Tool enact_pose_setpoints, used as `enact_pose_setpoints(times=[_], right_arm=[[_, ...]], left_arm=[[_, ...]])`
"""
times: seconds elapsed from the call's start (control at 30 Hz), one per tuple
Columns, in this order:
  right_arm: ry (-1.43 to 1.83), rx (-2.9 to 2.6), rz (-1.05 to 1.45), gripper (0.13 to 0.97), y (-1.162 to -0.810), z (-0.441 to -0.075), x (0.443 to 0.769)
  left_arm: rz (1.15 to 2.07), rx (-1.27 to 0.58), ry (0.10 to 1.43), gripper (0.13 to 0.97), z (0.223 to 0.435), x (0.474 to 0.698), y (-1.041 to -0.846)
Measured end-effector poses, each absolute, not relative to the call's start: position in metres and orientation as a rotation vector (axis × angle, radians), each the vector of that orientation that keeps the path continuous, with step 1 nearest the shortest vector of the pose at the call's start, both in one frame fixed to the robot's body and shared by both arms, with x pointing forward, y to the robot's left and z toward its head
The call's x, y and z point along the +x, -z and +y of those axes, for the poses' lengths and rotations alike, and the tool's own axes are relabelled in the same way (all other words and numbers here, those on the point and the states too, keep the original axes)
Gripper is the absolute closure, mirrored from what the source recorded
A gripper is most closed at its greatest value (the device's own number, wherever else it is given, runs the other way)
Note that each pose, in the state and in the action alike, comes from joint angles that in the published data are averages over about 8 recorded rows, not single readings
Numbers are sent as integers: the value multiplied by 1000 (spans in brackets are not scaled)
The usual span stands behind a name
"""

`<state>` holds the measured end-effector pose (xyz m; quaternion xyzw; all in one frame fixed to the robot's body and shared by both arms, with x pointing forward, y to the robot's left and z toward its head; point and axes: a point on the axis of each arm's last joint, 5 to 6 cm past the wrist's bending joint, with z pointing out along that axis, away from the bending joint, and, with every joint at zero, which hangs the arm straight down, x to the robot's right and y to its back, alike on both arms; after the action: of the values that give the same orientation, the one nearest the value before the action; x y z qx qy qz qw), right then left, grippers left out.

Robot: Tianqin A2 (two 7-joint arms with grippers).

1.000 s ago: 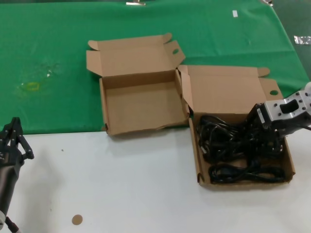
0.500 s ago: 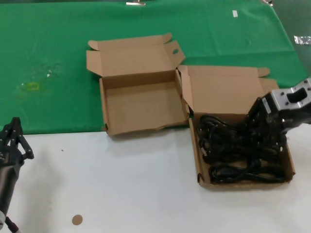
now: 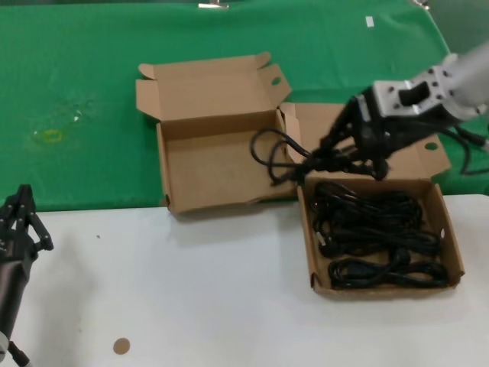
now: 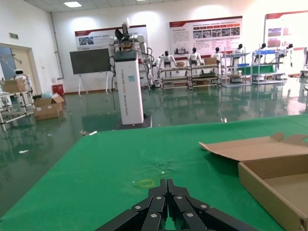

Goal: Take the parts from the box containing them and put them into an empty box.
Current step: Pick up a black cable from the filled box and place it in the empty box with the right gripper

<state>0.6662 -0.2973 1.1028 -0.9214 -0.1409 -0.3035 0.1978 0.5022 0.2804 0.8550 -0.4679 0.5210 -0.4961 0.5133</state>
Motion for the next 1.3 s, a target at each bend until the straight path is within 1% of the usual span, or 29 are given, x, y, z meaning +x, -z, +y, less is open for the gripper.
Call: enact_pose_setpoints(times=[0.27, 0.5, 0.67, 0.9, 1.3], right_arm=[[892, -2498, -429, 870, -1108, -240, 690], [907, -2459, -454, 871, -1093, -191, 712], [919, -2451, -459, 871, -1081, -166, 727], [934, -2466, -448, 871, -1067, -151, 742], [957, -2518, -424, 872, -1055, -149, 757]], left_arm=[[1253, -1125, 1193, 945, 280, 502, -855], [1253, -1125, 1193, 945, 280, 502, -855], [1253, -1125, 1193, 945, 280, 502, -855], [1253, -1125, 1193, 945, 280, 502, -855], [1253, -1125, 1193, 945, 280, 502, -855]])
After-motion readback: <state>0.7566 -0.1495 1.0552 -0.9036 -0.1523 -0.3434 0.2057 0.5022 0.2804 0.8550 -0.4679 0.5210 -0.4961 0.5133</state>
